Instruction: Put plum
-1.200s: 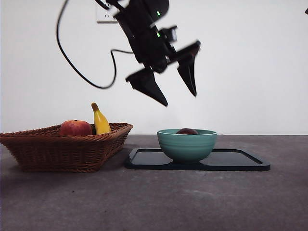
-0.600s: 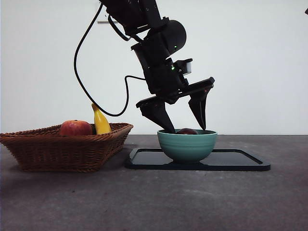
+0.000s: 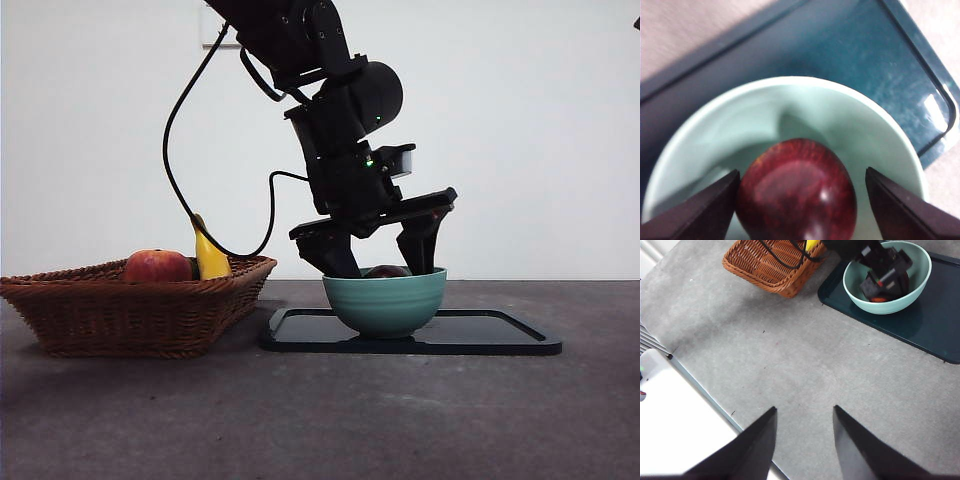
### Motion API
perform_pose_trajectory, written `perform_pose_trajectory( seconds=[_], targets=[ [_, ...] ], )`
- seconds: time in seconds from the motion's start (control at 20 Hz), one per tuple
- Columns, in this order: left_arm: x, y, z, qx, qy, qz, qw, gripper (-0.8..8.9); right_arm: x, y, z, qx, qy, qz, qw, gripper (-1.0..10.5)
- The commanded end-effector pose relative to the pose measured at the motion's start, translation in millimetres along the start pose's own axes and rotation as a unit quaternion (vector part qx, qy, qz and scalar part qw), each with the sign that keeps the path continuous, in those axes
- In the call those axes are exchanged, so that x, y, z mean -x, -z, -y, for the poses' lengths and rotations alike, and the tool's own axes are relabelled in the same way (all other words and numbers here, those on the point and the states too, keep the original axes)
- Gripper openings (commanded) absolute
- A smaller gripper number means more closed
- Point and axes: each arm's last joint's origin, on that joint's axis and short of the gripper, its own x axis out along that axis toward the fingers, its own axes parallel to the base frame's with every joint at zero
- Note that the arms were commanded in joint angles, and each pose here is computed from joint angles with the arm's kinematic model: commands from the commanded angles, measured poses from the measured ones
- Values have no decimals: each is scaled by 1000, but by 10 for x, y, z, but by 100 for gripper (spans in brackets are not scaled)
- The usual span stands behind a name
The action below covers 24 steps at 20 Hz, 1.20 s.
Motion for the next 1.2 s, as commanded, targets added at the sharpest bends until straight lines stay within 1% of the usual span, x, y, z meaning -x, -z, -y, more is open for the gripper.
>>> perform_pose_trajectory(
  seconds=[0.05,0.25,0.4,0.6,0.7,0.9,1.05,1.2],
  targets=[
    [-81,-25,73,-17,4,1,1000,394,8,-25,-13,5,-3,5,1000,179],
    [-83,-12,88,-22,3,-5,1000,236,8,-26,-13,6,-3,5,1000,179],
    [-59,-14,94,-29,3,-9,1000,235,8,-26,-13,6,-3,5,1000,179],
    [185,-165,91,-27,1,-4,1000,235,8,-25,-13,6,-3,5,1000,179],
    [394,-299,105,-28,1,18,999,235,8,-25,-13,6,-3,5,1000,179],
    [976,-526,121,-29,2,83,996,235,9,-25,-11,7,-1,6,1000,179],
    [1472,-561,70,-26,-3,127,992,234,9,-25,-10,7,1,6,1000,179],
    [2024,-508,-75,-11,-16,165,986,235,9,-24,-10,7,1,5,1000,179]
  ],
)
